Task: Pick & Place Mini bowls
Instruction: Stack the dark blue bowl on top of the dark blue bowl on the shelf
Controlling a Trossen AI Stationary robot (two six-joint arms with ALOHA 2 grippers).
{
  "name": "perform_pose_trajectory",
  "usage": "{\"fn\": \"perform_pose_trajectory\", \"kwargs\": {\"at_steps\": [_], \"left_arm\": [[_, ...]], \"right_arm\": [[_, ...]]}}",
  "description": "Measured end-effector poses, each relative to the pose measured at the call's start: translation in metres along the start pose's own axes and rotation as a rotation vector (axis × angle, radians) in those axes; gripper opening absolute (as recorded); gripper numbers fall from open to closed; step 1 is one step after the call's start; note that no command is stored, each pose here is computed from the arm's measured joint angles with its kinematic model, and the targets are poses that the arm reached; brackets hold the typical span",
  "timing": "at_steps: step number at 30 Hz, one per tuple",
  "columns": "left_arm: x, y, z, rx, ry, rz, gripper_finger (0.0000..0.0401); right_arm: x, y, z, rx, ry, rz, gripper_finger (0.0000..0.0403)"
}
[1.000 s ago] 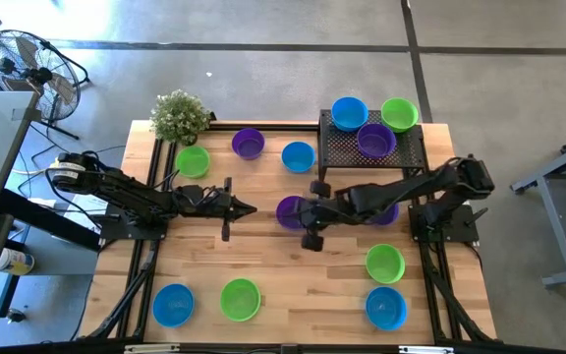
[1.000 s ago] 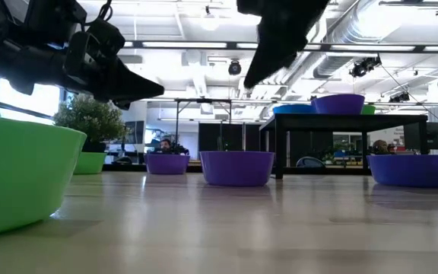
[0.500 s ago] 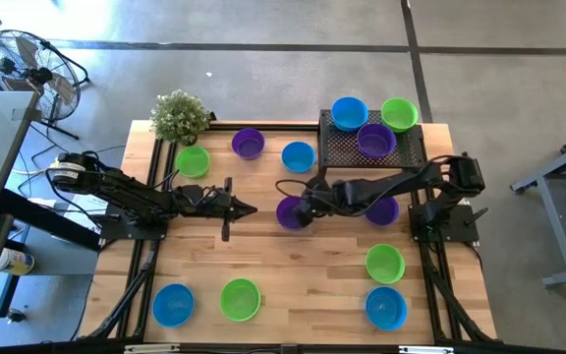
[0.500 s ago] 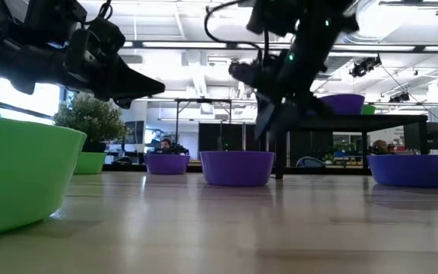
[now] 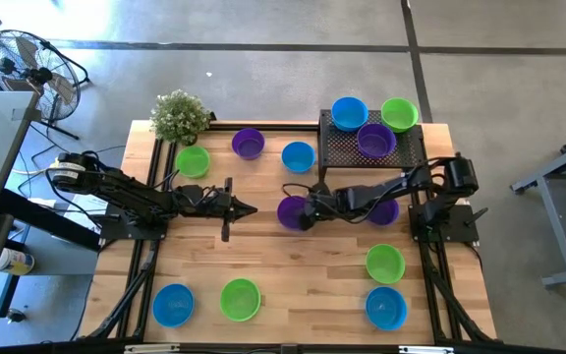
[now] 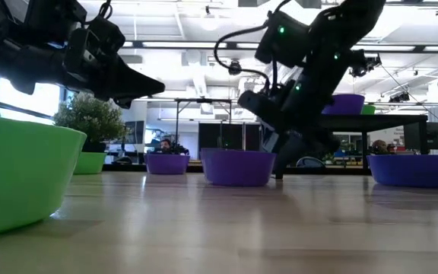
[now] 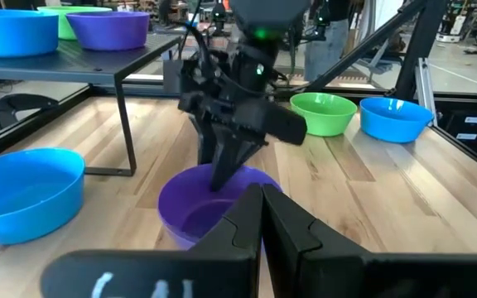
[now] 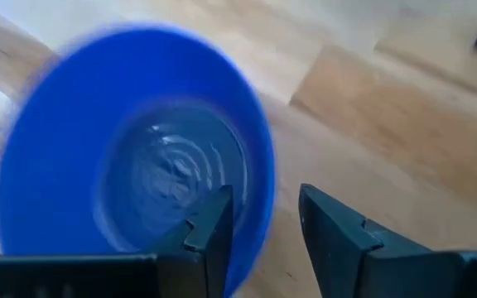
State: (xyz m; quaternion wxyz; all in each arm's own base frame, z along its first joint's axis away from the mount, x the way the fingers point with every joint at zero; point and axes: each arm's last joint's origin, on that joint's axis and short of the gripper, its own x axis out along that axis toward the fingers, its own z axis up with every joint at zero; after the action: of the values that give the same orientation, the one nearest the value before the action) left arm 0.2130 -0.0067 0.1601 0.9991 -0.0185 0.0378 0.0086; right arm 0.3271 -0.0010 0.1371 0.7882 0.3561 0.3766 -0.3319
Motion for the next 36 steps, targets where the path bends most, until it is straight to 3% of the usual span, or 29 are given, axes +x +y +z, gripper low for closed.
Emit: {"fn": "perform_pose_trajectory", "kwargs": {"at_steps": [5, 12, 21, 26, 30, 36], "left_arm": [[0.000, 0.000, 0.000, 0.002, 0.000, 0.000, 0.0002], [0.000, 0.000, 0.000, 0.003, 0.002, 0.000, 0.0002], [0.000, 0.000, 0.000, 0.009, 0.002, -0.001, 0.0002], [0.000, 0.000, 0.000, 0.009, 0.003, -0.001, 0.0002], [0.000, 0.000, 0.000, 0.009, 0.003, -0.003, 0.0002], [0.000, 0.000, 0.000, 0.009, 0.002, -0.003, 0.0002]], "right_arm": [[0.003, 0.000, -0.002, -0.028, 0.028, 0.004, 0.0105], [0.003, 0.001, -0.002, -0.076, 0.045, 0.025, 0.0014], [-0.014, 0.005, 0.004, -0.096, 0.041, 0.093, 0.0004], [-0.054, 0.009, 0.019, -0.138, -0.007, 0.203, 0.0004], [-0.103, -0.002, 0.033, -0.142, -0.066, 0.255, 0.0004], [-0.180, -0.047, 0.056, -0.076, -0.215, 0.160, 0.0003]]}}
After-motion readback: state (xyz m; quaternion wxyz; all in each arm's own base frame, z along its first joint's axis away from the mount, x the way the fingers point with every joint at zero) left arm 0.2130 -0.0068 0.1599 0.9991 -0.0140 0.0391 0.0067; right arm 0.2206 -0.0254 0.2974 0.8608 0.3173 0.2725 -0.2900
